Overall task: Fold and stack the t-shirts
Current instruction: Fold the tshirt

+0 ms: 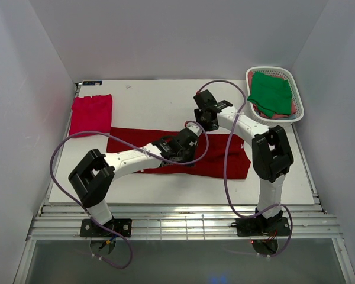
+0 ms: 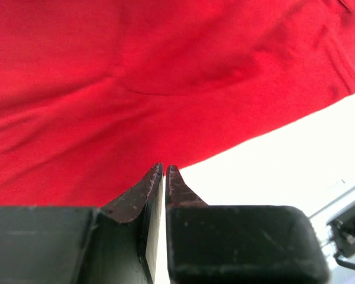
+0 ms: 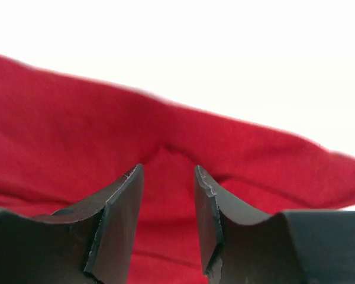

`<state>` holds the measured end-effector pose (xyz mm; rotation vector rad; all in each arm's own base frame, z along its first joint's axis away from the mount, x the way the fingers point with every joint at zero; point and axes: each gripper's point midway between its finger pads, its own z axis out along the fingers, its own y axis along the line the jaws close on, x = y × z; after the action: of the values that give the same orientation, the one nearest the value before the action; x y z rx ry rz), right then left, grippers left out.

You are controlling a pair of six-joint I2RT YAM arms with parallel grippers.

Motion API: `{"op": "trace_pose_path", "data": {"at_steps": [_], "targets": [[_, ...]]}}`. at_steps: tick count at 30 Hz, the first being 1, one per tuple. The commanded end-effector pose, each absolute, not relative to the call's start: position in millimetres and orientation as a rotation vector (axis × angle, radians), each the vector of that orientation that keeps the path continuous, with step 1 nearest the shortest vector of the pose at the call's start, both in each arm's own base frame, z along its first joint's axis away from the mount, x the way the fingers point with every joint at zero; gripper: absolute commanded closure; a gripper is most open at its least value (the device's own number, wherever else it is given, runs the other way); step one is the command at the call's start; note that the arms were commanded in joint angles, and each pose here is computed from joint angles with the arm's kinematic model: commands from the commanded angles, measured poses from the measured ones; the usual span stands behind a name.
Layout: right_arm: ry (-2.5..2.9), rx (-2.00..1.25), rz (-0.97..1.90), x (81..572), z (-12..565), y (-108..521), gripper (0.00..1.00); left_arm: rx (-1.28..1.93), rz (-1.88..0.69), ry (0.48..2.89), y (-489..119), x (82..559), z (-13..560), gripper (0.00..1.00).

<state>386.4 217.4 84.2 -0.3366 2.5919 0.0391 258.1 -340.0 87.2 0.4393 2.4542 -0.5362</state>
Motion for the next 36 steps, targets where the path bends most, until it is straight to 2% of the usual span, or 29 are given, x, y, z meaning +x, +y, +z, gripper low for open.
{"op": "trace_pose_path", "data": {"at_steps": [1,17,26,28,31,32,36], "targets": [[2.504,-0.357,0.037,416,102,224,0.54,0.465,-0.636,2.390,-373,253,114,0.83],[2.635,-0.389,0.080,394,48,220,0.56,0.506,-0.560,2.479,-376,233,70,0.89],[2.643,-0.368,0.117,388,49,221,0.57,0.499,-0.488,2.499,-366,235,52,0.90],[2.650,-0.369,0.111,388,46,221,0.60,0.499,-0.484,2.513,-365,233,46,0.90],[2.663,-0.373,0.120,384,43,221,0.70,0.493,-0.487,2.525,-363,230,41,0.91],[2.667,-0.374,0.126,382,41,221,0.76,0.489,-0.488,2.526,-363,230,41,0.91],[2.668,-0.376,0.136,382,40,223,0.84,0.485,-0.480,2.532,-359,228,39,0.91]]}}
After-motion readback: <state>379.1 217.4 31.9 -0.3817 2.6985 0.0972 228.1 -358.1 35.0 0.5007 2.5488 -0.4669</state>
